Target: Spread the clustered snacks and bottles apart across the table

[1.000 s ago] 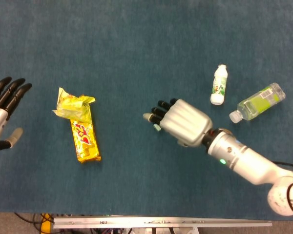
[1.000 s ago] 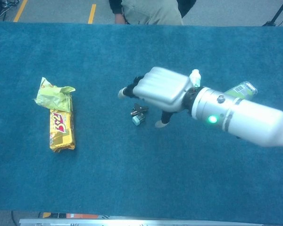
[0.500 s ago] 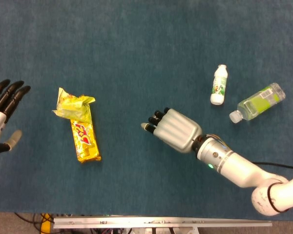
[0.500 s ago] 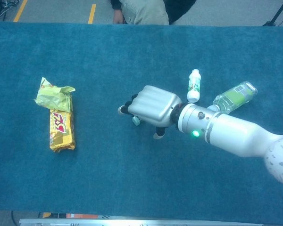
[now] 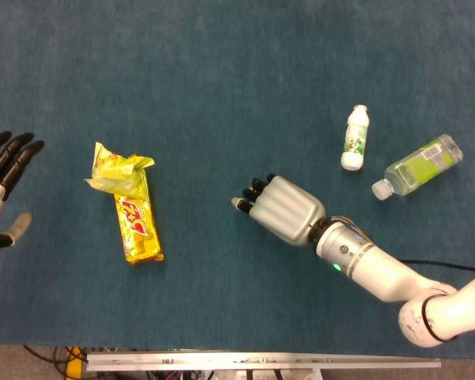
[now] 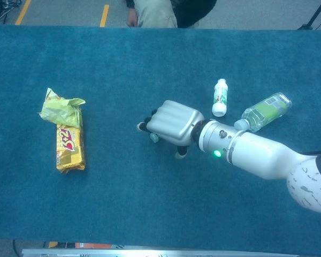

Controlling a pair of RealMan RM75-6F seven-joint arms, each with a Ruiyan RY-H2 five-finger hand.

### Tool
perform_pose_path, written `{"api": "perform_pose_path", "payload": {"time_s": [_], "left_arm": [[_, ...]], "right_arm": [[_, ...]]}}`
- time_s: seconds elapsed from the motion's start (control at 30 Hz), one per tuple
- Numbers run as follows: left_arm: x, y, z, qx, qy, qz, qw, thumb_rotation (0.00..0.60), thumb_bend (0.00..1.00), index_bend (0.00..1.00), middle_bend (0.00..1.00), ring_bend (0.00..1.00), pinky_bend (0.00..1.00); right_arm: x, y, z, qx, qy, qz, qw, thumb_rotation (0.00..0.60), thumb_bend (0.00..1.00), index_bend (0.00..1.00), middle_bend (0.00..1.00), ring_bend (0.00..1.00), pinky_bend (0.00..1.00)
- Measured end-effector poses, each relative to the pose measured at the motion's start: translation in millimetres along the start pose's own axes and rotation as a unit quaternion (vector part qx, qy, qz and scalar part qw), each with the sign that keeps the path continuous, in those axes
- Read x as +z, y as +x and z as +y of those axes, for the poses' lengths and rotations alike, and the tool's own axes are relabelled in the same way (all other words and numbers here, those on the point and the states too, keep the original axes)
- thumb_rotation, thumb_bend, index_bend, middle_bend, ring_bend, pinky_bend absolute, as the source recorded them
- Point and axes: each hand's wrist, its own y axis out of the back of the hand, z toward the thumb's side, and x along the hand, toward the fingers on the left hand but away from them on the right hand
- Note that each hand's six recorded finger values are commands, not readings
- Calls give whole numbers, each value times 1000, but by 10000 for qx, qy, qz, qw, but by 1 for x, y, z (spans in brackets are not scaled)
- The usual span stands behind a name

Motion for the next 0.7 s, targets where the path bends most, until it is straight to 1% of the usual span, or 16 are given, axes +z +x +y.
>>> {"api": "perform_pose_path", "payload": {"time_s": [0.2, 0.37, 0.43, 0.53, 0.63, 0.7], "left_arm": [[-2, 0, -2, -10, -17, 2, 10000, 600, 323, 25, 79, 39, 194], [-3, -1, -2, 8, -50, -5, 10000, 600, 323, 25, 79, 39, 194], [-3, -1, -2, 5, -56, -6, 10000, 600, 323, 25, 79, 39, 194], [-4, -2, -2, 2, -65, 5, 10000, 600, 323, 25, 79, 39, 194], [-4, -4, -2, 0, -68, 8, 10000, 600, 323, 25, 79, 39, 194], [-4, -4, -2, 2, -68, -2, 10000, 600, 323, 25, 79, 39, 194]], "right_arm": [[-13, 1, 2, -13, 73, -261, 9996, 600, 0, 191, 299, 267, 435], [-8, 2, 7, -109, 55, -190, 9997, 600, 0, 191, 303, 268, 435], [-4, -1, 8, -148, 68, -151, 9998, 600, 0, 213, 305, 268, 435], [-1, -5, 8, -178, 121, -148, 9997, 600, 0, 290, 305, 268, 435], [1, -8, 6, -176, 204, -164, 9995, 600, 2, 320, 305, 269, 435], [1, -9, 6, -171, 243, -173, 9994, 600, 24, 336, 305, 269, 435]]}}
